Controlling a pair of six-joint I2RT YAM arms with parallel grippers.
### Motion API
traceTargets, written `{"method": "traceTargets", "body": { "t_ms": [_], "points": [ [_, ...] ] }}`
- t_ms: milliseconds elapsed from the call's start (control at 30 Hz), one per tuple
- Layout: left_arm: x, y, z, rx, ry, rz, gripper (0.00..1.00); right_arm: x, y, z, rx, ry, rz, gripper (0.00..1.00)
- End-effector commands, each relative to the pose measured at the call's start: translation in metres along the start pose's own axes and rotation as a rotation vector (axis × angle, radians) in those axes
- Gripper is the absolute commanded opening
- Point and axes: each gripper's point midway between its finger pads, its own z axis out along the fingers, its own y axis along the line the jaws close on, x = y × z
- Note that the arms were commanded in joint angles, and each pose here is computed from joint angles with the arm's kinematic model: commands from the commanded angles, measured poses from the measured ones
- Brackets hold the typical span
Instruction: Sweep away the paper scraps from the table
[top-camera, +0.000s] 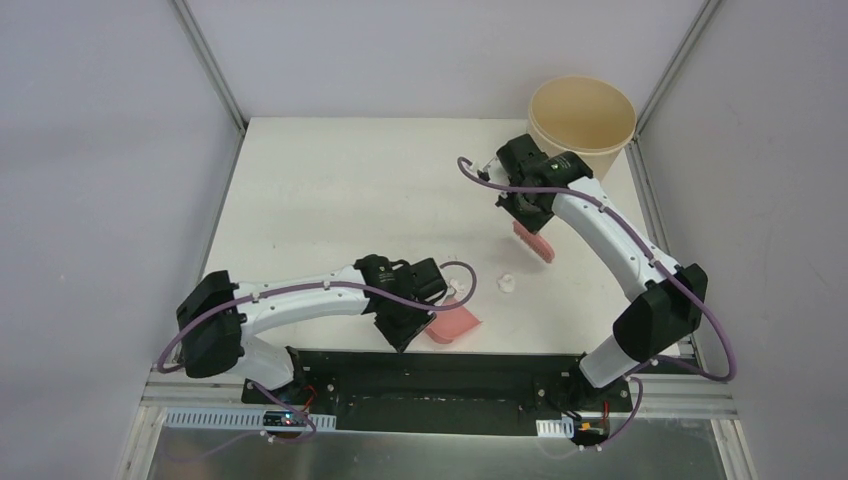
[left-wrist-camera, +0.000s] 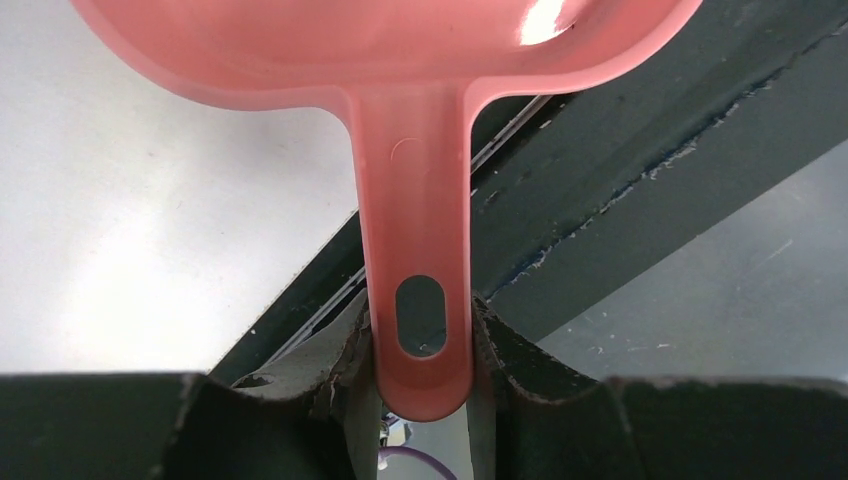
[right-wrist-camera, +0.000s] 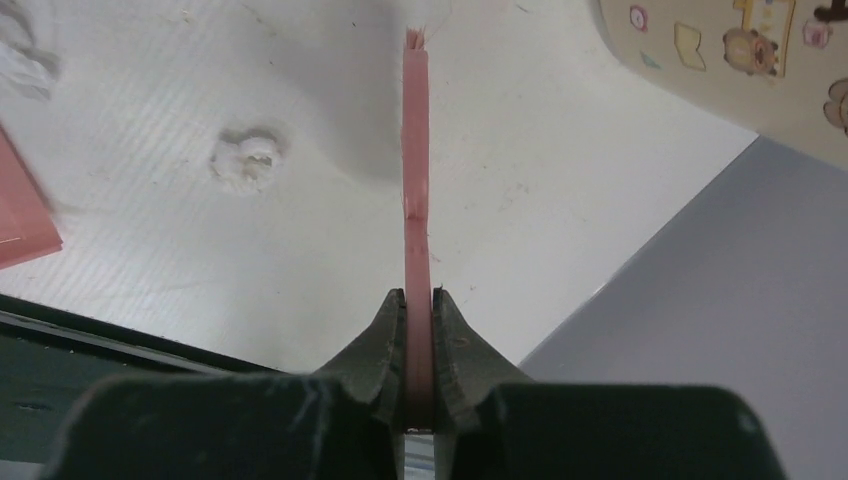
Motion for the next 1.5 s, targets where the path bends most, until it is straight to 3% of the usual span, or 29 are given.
{"method": "traceTargets", "body": {
  "t_ms": [0,233,433,667,1033,1267,1467],
  "points": [
    [-0.011,-0.010,0.013,0.022,0.010,0.038,0.00,0.017,-0.018,-0.010,0.118,0.003,0.068,0.00],
    [-0.025,-0.015,0.031,0.005,0.031,0.044,0.00,0.026,0.047,0.013,-0.207,0.044,0.171,0.00],
    [-0.038,-0.019,0.040,0.002,0.023,0.062,0.00,-0.001,0.090,0.015,-0.474,0.003,0.251,0.00],
    [-0.057,-0.020,0.049,-0.012,-0.007,0.077,0.00,-0.015,0.133,-0.010,-0.788,-0.004,0.265,0.00],
    [-0.075,-0.015,0.040,-0.033,-0.158,0.079,0.00,-0.003,0.082,-0.028,-0.585,-0.087,0.290,0.00],
    [-0.077,-0.019,0.027,-0.003,-0.216,0.084,0.00,0.002,0.026,-0.068,-0.368,-0.249,0.289,0.00],
    [-0.085,-0.035,0.003,0.071,-0.283,0.034,0.00,0.035,-0.004,-0.107,-0.244,-0.380,0.304,0.00]
  ]
}}
